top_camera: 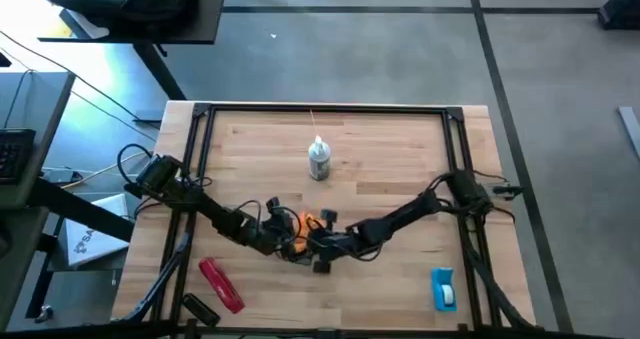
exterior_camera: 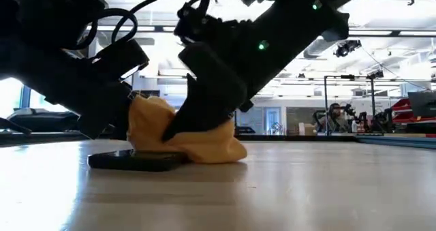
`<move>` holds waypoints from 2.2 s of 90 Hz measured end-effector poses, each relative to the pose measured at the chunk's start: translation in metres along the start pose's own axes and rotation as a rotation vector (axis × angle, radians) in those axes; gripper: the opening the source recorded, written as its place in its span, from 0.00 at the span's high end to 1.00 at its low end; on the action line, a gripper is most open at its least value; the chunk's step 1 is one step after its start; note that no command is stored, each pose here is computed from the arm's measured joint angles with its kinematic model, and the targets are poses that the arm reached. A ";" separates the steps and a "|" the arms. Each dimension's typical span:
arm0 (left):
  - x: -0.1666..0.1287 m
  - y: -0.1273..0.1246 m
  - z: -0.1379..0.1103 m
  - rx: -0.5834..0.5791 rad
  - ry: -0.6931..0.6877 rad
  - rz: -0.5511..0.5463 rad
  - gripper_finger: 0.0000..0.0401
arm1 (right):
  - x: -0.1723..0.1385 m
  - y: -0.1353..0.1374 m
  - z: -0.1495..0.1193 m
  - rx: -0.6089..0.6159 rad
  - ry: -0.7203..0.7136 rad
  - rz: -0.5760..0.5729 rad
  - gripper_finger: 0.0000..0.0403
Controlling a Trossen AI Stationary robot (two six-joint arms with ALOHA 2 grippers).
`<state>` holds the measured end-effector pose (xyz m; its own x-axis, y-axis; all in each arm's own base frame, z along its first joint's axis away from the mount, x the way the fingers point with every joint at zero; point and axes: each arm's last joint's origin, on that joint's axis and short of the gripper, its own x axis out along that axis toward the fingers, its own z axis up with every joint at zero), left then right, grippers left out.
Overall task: Apply microfiber cloth
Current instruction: Wipe the front and back of the black cellphone using the orange microfiber cloth
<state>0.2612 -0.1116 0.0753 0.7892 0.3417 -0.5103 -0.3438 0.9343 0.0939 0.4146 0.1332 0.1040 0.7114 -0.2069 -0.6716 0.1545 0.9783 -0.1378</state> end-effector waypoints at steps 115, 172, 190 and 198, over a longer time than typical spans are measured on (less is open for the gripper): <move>-0.001 -0.001 -0.001 0.008 0.009 -0.009 1.00 | -0.024 -0.022 0.006 0.010 0.151 -0.015 0.99; 0.000 0.000 0.000 0.015 -0.002 0.000 1.00 | -0.092 0.038 0.002 -0.110 0.074 0.027 0.99; 0.000 0.000 0.001 0.013 -0.007 -0.003 1.00 | -0.045 0.007 0.017 -0.184 0.027 0.133 0.99; 0.000 0.000 0.001 0.013 -0.007 -0.003 1.00 | -0.024 -0.004 0.016 -0.178 0.016 0.188 0.99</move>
<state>0.2616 -0.1119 0.0759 0.7936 0.3396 -0.5048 -0.3351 0.9365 0.1031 0.4082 0.1337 0.1326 0.7054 -0.0223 -0.7084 -0.1035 0.9856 -0.1340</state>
